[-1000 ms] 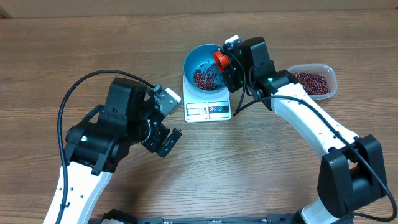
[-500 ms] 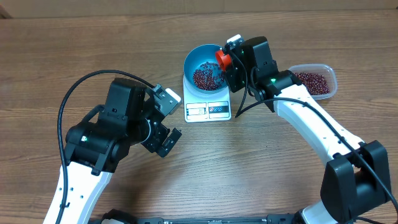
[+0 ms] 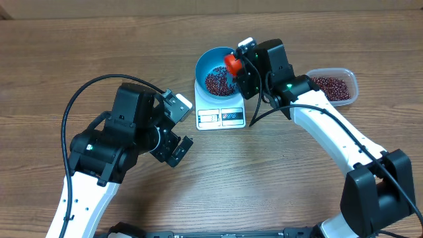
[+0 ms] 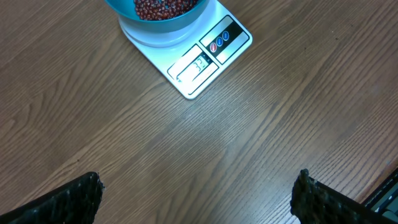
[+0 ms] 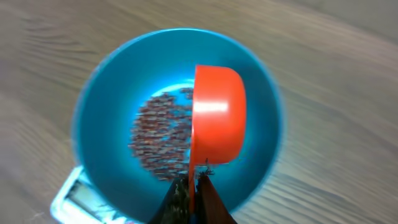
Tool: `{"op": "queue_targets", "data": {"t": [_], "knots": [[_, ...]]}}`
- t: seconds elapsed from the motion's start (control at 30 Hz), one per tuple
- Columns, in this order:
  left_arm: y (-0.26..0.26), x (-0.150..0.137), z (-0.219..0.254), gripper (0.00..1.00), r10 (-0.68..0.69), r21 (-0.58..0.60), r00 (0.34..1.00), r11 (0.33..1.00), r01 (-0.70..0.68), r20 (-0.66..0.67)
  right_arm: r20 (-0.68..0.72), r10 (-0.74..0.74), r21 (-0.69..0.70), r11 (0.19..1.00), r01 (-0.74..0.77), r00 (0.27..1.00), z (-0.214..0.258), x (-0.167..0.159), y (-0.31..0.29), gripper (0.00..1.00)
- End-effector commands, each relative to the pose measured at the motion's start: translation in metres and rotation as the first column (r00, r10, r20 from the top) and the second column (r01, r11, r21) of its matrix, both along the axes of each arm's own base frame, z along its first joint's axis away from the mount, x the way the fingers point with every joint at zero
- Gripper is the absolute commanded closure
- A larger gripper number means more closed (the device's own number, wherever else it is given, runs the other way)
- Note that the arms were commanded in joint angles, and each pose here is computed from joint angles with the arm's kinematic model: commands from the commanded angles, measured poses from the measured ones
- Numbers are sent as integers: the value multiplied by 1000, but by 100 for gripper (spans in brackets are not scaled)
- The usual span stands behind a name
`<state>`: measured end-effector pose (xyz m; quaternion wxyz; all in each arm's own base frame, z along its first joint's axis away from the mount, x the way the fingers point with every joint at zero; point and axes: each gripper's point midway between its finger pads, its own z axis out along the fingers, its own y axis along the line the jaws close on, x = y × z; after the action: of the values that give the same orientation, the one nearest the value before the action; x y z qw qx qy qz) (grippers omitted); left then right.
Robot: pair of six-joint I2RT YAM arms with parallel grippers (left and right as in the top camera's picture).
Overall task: Scoop item into bowl and weigh 150g on scale
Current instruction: 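Tilt the scoop with the right gripper to pour beans into the bowl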
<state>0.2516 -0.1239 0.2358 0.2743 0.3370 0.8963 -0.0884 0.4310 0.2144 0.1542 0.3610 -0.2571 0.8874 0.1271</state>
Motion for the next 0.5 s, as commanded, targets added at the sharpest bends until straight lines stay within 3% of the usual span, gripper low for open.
{"op": "queue_targets", "data": {"t": [0.0,0.47], "knots": [[1,3,8,0,-8,6,1000,1000,8,29,-27,62,132,990,-58,998,20,-12,23,96],[1,3,8,0,-8,6,1000,1000,8,29,-169,47,241,971,-5,985,11,-28,36,96]]}}
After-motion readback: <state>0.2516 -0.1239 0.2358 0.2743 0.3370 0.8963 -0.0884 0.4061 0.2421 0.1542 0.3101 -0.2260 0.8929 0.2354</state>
